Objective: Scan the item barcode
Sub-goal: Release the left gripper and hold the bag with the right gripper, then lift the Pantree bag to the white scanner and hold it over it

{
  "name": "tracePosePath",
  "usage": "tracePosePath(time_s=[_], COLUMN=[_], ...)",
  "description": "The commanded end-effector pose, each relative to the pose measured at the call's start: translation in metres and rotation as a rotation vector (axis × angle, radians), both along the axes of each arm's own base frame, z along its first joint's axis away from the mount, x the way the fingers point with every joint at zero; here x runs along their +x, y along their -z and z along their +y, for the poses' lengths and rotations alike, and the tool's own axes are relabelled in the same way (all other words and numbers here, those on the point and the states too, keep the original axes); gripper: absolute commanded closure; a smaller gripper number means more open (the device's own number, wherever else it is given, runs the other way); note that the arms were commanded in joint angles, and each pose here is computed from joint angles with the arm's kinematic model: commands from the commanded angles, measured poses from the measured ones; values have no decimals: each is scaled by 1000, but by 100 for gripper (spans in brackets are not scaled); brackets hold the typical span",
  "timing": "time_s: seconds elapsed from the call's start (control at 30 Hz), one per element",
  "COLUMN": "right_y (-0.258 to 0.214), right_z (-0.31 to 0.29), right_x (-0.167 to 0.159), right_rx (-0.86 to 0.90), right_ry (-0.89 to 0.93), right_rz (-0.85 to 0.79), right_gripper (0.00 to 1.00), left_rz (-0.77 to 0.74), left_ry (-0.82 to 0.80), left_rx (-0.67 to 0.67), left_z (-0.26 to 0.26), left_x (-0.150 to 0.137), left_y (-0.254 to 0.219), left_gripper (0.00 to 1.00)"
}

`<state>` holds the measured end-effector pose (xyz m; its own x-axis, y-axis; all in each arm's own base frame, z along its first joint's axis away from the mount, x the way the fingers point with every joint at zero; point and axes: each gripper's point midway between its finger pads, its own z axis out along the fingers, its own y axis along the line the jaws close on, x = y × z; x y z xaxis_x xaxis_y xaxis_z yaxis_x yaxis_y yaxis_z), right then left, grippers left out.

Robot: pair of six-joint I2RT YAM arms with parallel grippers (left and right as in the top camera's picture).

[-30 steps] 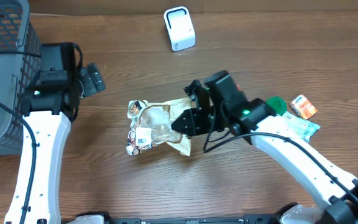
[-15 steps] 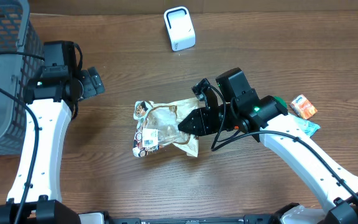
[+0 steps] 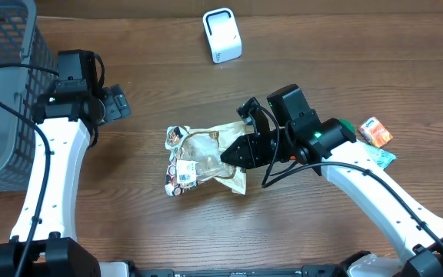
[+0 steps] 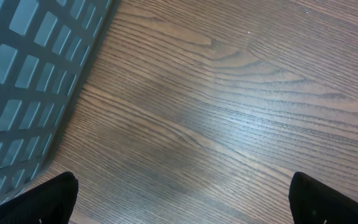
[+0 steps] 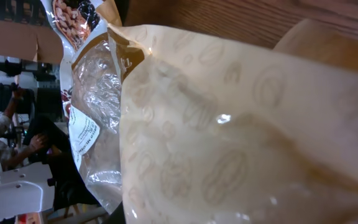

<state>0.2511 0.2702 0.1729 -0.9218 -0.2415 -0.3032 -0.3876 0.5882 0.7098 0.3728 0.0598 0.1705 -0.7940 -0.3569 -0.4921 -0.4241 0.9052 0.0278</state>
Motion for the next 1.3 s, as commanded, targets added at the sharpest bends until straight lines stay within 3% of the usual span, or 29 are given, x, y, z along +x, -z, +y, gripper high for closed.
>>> tracePosePath(time_s=[0.0,0.5,0.97,1.13,1.27], right_y=[-6,7,29,-11,-92], right_z=[0,-11,-72,-84,-84], right_x=[-3,10,70,98,119], right_rx=[17,-90,-475,-511,-454], right_ry=[-59,-11,257,405,458], right_rz=[-70,-129,-349,-429,-544], right_gripper=[96,96,96,97,97], left_rz=[-6,-7,-7,-7,-7], left_ry=[9,9,9,9,9], left_rx=[7,7,7,7,7], left_z=[2,2,2,2,2], left_x=[3,3,3,3,3], left_y=[-3,-3,-3,-3,-3], left_gripper=[0,0,0,0,0])
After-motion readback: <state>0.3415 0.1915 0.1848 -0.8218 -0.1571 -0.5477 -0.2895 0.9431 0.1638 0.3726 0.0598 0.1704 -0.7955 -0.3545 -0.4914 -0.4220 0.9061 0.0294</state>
